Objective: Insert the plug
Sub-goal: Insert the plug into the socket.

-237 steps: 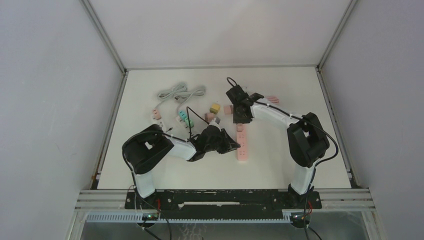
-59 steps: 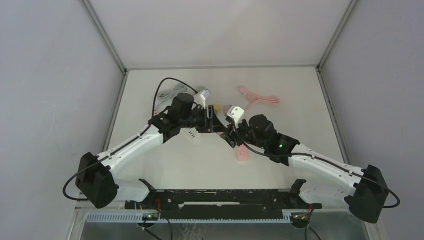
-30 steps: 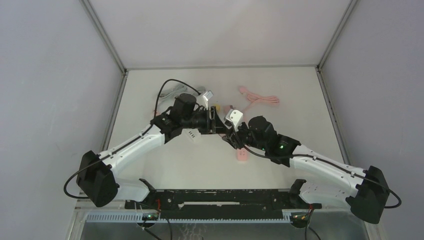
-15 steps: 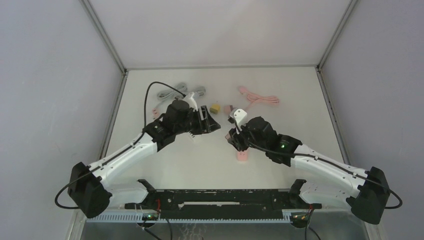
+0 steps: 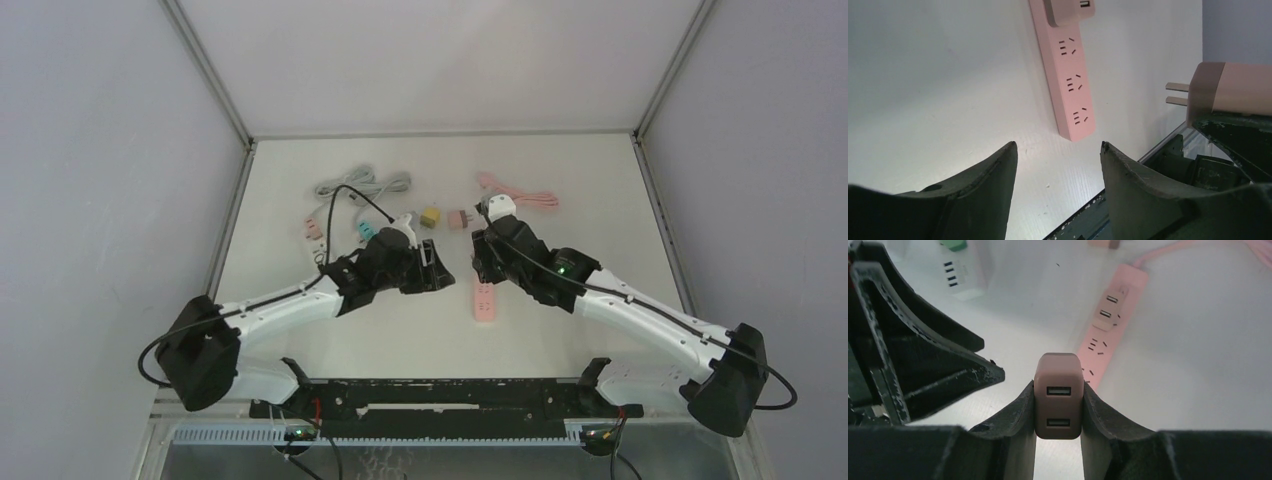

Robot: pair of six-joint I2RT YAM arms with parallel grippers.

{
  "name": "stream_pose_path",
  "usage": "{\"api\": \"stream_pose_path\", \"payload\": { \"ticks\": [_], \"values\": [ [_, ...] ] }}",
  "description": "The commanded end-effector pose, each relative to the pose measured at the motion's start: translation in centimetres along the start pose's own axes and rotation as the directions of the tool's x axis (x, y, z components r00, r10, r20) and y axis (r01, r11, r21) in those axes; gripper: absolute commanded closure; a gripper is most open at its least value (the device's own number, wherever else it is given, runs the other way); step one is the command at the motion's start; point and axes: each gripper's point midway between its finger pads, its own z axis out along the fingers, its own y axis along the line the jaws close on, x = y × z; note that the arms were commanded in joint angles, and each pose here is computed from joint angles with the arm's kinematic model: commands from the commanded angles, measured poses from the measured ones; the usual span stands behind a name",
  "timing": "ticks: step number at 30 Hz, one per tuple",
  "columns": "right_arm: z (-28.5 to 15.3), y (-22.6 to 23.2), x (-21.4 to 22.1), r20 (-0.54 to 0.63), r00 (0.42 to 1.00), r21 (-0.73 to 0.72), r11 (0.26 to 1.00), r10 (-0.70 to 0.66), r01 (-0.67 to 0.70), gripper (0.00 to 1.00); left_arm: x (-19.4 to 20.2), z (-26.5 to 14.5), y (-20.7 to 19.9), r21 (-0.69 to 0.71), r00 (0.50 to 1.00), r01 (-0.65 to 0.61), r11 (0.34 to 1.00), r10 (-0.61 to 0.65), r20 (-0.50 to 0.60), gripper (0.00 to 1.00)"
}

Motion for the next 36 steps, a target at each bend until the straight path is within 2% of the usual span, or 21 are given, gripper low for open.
{"api": "stream_pose_path", "payload": {
  "ticks": [1,5,10,25,36],
  "values": [
    [-0.1,-1.4,-0.5,-0.003,0.991,0.082,0.988,0.13,-0.13,1.0,0.4,2.2,-2.0,0.057,0.999,0.036,0.998,-0.036,0.009,0.35],
    [0.7,-1.9,0.0,-0.036,0.986,0.1,0.982,0.165,-0.161,1.0,1.6,4.6,-2.6,0.074,0.997,0.064,0.995,-0.062,-0.036,0.38],
    [2.1,-2.4,0.8,-0.07,0.983,0.132,0.978,0.17,-0.16,1.0,3.3,7.0,-2.6,0.086,0.992,0.084,0.993,-0.075,-0.1,0.47],
    [7.0,-2.9,2.5,-0.127,0.974,0.179,0.97,0.186,-0.162,1.0,6.2,10.8,-2.4,0.106,0.971,0.142,0.984,-0.118,-0.207,0.48],
    [9.2,-4.0,3.4,-0.146,0.971,0.228,0.961,0.19,-0.154,1.0,8.6,12.0,-0.2,0.041,0.945,0.21,0.977,-0.192,-0.265,0.61]
  ]
}}
